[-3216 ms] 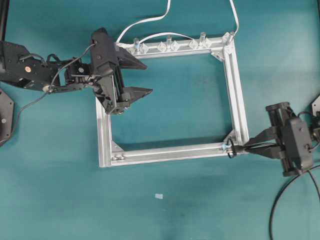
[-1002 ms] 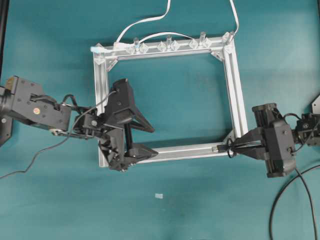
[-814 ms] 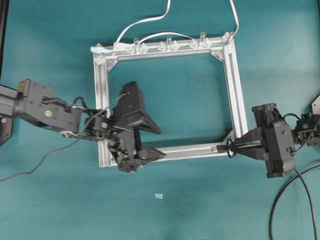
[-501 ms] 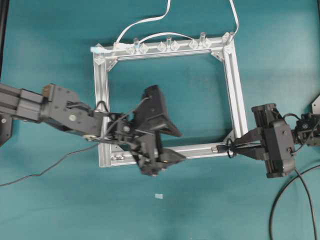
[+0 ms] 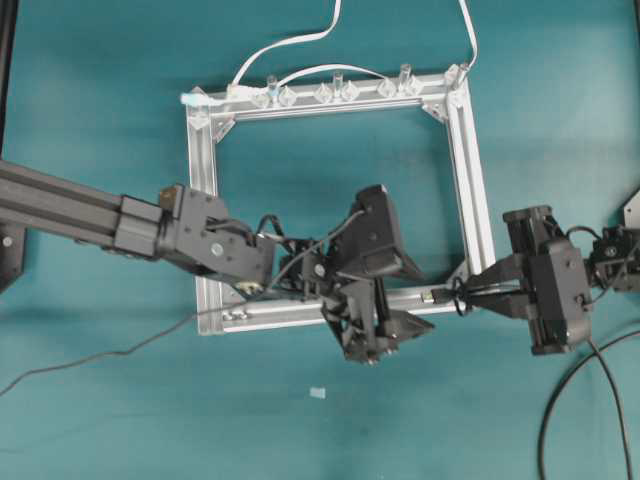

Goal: Insert the wire through the string loop located on the right side.

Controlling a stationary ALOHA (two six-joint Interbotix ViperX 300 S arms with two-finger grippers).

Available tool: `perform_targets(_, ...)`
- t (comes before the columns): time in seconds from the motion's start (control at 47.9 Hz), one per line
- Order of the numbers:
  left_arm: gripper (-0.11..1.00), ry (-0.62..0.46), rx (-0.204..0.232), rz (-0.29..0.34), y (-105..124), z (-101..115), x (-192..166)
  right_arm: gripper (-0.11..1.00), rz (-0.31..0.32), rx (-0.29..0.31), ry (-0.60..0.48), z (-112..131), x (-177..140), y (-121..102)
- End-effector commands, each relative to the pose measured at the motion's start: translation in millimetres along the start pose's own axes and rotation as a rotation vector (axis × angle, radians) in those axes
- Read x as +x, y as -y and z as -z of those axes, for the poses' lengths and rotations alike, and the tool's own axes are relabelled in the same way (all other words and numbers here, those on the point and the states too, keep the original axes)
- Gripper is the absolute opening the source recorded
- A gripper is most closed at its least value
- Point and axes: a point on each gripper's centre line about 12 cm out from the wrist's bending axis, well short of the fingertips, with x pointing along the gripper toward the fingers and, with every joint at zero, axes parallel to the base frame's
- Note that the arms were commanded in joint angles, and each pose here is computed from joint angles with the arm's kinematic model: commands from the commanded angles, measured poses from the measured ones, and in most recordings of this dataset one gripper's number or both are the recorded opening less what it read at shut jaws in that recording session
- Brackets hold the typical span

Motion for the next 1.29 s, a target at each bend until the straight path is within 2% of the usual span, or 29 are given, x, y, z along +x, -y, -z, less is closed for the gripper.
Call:
perform_targets(0.0,0.88,0.050,0.018,0.023,9.3,-19.7,0.4,0.11,0.003,0.003,0.026,-7.0,0.4,-0.1)
perform_targets(0.313,0.87,0.058,0.024,0.024,9.0,-20.4,22.1,0.11,0.005,0.003,0.032,-7.7,0.4,0.2)
perform_targets(0.418,0.82,0.053,0.021,0.017,6.4,-22.6,19.1,0.11,0.004,0.002,0.030,-7.1,0.2,-0.1)
perform_targets(0.501,0.67,0.050,0.029,0.010,4.0,-25.4,14.2,0.11,0.005,0.003,0.030,-7.1,0.3,0.3)
perform_targets(0.647,0.25,0.059,0.038,0.006,2.0,-31.0,4.2,0.11,0.005,0.001,0.028,-5.8,0.0,0.1)
perform_targets(0.689,0.18,0.061,0.038,0.004,0.8,-32.4,1.9,0.11,0.006,0.003,0.028,-5.9,0.0,0.5)
perform_targets(1.274,0.19,0.066,0.036,0.004,0.7,-34.3,-0.4,0.11,0.006,0.002,0.013,-2.4,1.1,0.6)
